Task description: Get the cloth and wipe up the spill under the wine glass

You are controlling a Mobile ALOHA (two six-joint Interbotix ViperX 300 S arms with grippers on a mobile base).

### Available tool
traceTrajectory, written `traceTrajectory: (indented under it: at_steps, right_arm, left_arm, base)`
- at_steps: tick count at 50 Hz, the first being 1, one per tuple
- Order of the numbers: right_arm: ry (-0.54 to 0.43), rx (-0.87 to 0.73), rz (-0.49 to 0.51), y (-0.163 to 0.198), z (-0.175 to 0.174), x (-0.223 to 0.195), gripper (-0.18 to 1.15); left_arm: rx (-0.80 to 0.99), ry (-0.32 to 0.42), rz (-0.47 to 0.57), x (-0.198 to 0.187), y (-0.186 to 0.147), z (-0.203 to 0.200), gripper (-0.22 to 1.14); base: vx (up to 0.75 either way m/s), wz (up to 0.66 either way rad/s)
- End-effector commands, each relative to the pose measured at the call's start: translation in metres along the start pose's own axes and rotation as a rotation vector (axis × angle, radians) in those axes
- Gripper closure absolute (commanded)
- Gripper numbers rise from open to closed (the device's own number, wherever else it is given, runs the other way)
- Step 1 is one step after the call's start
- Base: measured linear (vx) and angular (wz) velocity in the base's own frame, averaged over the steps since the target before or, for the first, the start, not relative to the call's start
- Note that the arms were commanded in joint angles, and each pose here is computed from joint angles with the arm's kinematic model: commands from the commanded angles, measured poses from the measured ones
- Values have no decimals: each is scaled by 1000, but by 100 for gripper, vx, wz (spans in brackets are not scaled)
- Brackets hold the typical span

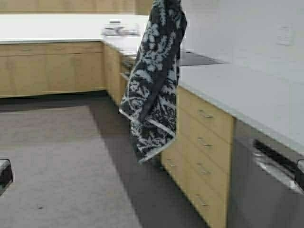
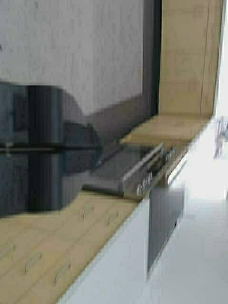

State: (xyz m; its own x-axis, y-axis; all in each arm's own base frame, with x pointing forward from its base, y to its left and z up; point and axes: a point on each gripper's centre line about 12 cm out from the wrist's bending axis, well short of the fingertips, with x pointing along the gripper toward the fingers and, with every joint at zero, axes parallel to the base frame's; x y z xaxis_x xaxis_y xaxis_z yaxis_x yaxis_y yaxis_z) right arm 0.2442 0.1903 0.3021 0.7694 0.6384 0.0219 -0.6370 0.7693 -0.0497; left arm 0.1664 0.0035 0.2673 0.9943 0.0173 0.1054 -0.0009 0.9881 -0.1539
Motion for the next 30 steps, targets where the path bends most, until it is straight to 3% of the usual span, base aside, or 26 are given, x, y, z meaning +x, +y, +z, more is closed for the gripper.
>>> traceTrajectory:
  at_steps: [1, 30]
  right_arm:
    - [-20, 2, -4, -1, 4, 3, 90]
    - [-49, -1, -28, -9, 3, 2, 90]
  left_arm:
    - [0, -11, 0, 1, 0, 4, 89]
    - [-1, -14, 1, 2, 0, 4, 89]
  base:
    - [-8, 50]
    - [-8, 53]
